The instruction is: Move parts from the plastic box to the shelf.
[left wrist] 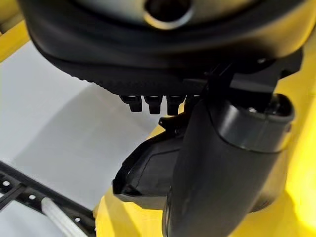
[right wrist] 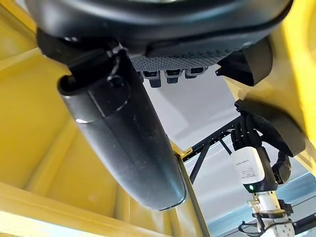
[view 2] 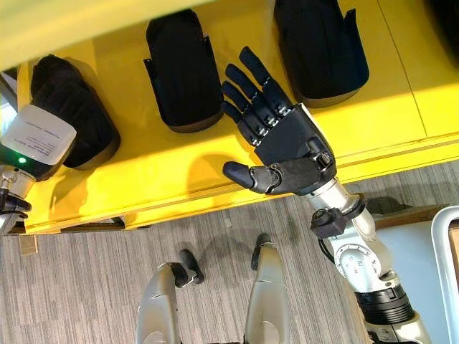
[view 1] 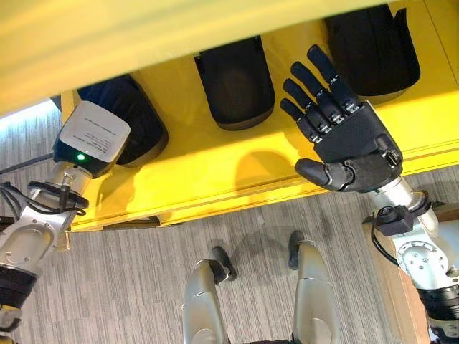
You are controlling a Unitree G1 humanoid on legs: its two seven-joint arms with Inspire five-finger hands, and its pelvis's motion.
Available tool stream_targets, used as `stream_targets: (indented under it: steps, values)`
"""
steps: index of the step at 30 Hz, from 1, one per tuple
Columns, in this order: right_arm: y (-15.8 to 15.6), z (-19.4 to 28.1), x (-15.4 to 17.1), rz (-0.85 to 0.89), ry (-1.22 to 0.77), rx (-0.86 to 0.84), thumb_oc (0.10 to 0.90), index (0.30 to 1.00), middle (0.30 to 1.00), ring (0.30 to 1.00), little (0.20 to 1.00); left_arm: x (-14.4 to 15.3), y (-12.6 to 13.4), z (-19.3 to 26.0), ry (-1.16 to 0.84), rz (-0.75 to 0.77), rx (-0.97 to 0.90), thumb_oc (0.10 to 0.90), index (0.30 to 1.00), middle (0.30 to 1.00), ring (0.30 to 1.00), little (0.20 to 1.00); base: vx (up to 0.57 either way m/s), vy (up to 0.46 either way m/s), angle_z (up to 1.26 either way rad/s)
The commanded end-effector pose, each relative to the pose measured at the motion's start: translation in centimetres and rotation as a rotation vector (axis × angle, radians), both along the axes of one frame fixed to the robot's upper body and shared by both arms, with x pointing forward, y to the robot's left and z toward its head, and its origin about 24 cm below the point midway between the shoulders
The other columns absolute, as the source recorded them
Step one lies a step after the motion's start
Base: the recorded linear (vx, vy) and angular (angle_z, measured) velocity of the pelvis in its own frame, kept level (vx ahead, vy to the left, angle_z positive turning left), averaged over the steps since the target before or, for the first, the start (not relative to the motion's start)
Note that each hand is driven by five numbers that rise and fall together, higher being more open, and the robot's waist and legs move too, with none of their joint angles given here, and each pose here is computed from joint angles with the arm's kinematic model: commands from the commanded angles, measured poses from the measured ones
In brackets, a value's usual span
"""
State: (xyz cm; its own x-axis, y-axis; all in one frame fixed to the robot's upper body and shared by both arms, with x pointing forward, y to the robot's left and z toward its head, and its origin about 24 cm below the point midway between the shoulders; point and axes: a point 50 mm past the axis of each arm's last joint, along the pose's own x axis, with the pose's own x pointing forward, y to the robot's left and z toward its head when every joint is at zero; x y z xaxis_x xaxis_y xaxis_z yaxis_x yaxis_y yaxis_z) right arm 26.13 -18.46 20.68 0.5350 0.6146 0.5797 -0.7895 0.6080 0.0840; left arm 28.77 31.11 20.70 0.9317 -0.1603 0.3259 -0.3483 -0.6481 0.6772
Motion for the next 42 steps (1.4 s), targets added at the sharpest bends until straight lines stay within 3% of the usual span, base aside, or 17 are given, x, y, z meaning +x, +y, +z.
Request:
stream_targets:
  steps: [1, 6, 17, 20, 21, 23, 27, 29, 32, 42]
  values:
    - [1.1, 4.8, -2.4, 0.108, -0.253, 0.102, 0.9, 1.0, 1.0, 1.0, 1.0, -1.2, 1.5, 6.6, -0.307, 0.064, -0.048, 0.9, 1.0, 1.0, 1.0, 1.0, 0.0, -0.047, 0.0]
    - [1.5, 4.8, -2.7, 0.101, -0.263, 0.116, 0.9, 1.0, 1.0, 1.0, 1.0, -1.6, 1.8, 7.2, -0.355, 0.05, -0.157, 0.9, 1.0, 1.0, 1.0, 1.0, -0.03, -0.045, 0.0]
    - [1.0, 4.5, -2.8, 0.094, -0.274, 0.135, 0.9, 1.0, 1.0, 1.0, 1.0, -1.4, -4.3, 5.7, -0.166, -0.215, -0.063, 0.9, 1.0, 1.0, 1.0, 1.0, -0.01, -0.011, 0.01]
    - [1.0, 4.4, -2.8, 0.09, -0.281, 0.144, 0.9, 1.0, 1.0, 1.0, 1.0, -1.5, -4.8, 5.6, -0.183, -0.255, -0.117, 0.9, 1.0, 1.0, 1.0, 1.0, 0.0, 0.0, 0.0]
    - [1.1, 4.4, -2.9, 0.085, -0.297, 0.147, 0.9, 1.0, 1.0, 1.0, 1.0, -1.7, -4.9, 6.0, -0.234, -0.308, -0.241, 0.9, 1.0, 1.0, 1.0, 1.0, 0.03, -0.003, 0.01]
    - [1.3, 4.3, -3.0, 0.092, -0.317, 0.144, 0.9, 1.0, 1.0, 1.0, 1.0, -1.8, -4.6, 6.4, -0.299, -0.349, -0.375, 0.9, 1.0, 1.0, 1.0, 1.0, 0.05, -0.017, 0.01]
    - [2.4, 4.5, -3.2, 0.102, -0.363, 0.142, 0.9, 1.0, 1.0, 1.0, 1.0, -2.4, -1.4, 5.8, -0.517, -0.312, -0.652, 0.9, 1.0, 1.0, 1.0, 1.0, 0.02, -0.045, 0.01]
    - [3.2, 4.8, -3.3, 0.102, -0.368, 0.137, 0.9, 1.0, 1.0, 1.0, 1.0, -2.6, 0.3, 4.7, -0.568, -0.25, -0.735, 0.9, 1.0, 1.0, 1.0, 1.0, 0.0, -0.018, 0.0]
    - [3.5, 5.0, -3.5, 0.093, -0.366, 0.15, 0.9, 1.0, 1.0, 1.0, 1.0, -2.7, 0.7, 3.9, -0.562, -0.258, -0.761, 0.9, 1.0, 1.0, 1.0, 1.0, 0.0, -0.051, 0.03]
    - [3.1, 4.1, -3.8, 0.076, -0.348, 0.184, 0.9, 1.0, 1.0, 1.0, 1.0, -3.3, -5.7, 1.1, -0.303, -0.537, -0.675, 0.9, 1.0, 1.0, 1.0, 1.0, -0.01, -0.035, 0.06]
